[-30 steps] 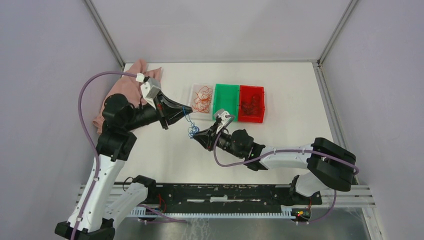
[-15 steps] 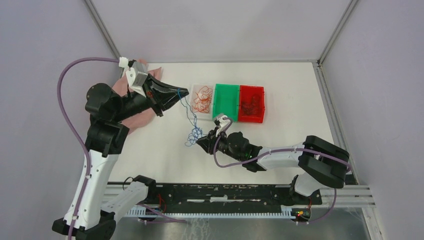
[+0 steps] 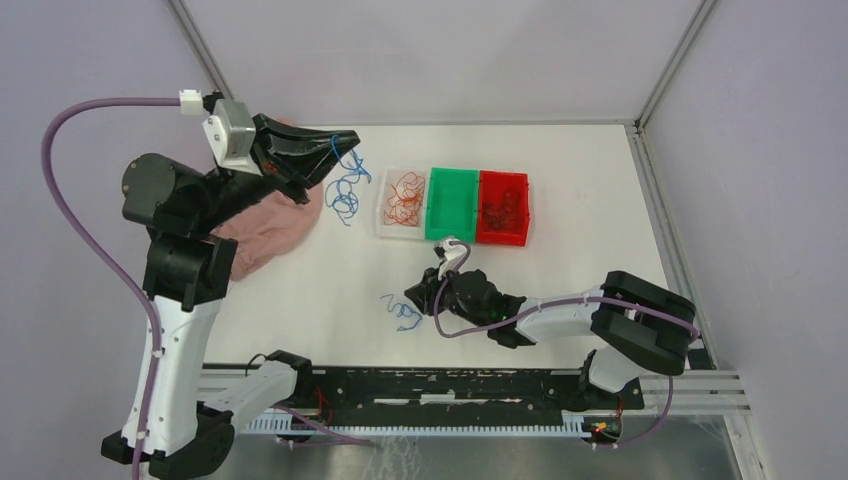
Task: Untangle the cables
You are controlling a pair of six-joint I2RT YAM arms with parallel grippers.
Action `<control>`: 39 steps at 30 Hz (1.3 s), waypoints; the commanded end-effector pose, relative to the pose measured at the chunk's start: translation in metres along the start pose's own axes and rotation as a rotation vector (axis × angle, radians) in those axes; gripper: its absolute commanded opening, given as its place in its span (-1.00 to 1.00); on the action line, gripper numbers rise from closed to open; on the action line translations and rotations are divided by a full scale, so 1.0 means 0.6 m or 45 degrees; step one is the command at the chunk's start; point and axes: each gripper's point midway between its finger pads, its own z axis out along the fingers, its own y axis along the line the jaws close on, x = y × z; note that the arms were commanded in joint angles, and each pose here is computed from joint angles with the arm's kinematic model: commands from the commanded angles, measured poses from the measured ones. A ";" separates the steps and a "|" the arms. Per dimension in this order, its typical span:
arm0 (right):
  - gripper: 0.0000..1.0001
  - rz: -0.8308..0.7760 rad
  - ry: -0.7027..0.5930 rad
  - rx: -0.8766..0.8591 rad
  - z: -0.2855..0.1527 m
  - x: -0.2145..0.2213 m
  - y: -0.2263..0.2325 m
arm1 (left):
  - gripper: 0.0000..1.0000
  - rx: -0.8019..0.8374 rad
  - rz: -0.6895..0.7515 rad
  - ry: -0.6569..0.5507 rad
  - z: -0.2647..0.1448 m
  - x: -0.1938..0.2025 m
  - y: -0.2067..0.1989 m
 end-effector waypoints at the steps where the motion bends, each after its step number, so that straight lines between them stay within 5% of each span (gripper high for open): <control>1: -0.38 0.055 -0.049 0.024 0.002 -0.009 -0.004 | -0.94 -0.013 0.187 -0.127 -0.002 -0.083 -0.003; 18: 0.29 -0.249 -0.508 -0.355 -0.177 -0.344 0.190 | -0.94 0.066 0.010 0.118 -0.036 0.092 -0.034; 34: 0.31 -0.375 -0.525 -0.464 -0.129 -0.398 0.263 | -0.94 0.095 -0.066 0.174 -0.046 0.130 -0.048; 39: 0.09 -0.348 -0.552 -0.273 -0.117 -0.409 0.220 | -0.94 0.113 -0.073 0.180 -0.049 0.132 -0.054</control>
